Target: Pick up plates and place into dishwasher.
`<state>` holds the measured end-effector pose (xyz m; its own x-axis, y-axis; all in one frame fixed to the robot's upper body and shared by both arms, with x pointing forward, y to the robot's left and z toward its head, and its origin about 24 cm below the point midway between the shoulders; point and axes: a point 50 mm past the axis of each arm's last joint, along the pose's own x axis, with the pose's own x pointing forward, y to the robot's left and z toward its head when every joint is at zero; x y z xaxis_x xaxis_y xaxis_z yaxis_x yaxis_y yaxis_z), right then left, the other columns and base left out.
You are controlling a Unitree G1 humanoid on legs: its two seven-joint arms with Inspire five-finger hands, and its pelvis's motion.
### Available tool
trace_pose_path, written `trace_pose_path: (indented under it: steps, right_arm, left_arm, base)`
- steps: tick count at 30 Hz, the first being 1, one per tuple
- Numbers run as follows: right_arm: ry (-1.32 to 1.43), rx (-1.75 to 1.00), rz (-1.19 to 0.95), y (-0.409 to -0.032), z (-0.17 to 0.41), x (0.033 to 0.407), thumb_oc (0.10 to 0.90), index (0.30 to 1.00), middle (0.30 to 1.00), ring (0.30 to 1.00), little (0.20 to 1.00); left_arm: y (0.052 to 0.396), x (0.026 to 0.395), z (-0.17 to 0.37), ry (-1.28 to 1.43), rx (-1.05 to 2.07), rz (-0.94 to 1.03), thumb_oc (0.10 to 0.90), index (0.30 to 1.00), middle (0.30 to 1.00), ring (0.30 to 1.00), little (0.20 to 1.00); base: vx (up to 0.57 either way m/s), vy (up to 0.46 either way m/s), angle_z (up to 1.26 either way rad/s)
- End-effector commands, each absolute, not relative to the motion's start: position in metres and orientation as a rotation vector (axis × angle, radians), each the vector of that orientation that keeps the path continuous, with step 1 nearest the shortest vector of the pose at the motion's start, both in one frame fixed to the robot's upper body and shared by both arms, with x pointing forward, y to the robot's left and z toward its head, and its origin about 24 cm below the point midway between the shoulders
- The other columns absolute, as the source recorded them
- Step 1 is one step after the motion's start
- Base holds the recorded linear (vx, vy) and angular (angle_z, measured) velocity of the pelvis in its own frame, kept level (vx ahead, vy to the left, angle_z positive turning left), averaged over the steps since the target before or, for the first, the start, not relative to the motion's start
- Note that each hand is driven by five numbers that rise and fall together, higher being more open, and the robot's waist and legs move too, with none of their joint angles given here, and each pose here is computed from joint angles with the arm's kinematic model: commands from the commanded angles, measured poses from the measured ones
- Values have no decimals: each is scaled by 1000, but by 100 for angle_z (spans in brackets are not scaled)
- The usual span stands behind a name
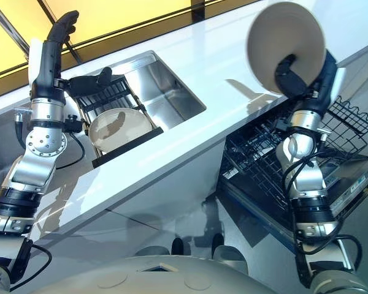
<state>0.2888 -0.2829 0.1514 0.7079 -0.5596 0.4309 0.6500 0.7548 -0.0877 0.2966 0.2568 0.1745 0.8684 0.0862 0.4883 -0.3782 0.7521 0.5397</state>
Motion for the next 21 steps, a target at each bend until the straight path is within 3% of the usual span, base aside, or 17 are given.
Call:
trace_pose_path:
  steps: [1,6,12,21]
  right_arm:
    - [-703,-499,-942,-315,231,283,100,300,300,300,200]
    - [-512,-654,-1226,-374,211,261,100,300,300,300,200]
    - [-378,-587,-1416,-404,171,229,100,300,300,300,200]
    - [-131,-790,-1324,-422,144,221,100,300,300,300,200]
  left_arm:
    - [277,290,217,-623,728,314,800,900,900,900,900]
    - [289,281,213,-599,699,319,800,900,900,900,900]
    - [294,272,203,-583,600,298,800,900,900,900,900]
    - [299,267,197,-573,492,267,800,900,900,900,900]
  base:
    - [75,-54,13]
    - [88,-78,7]
    - [125,-106,3]
    - [88,-93,6]
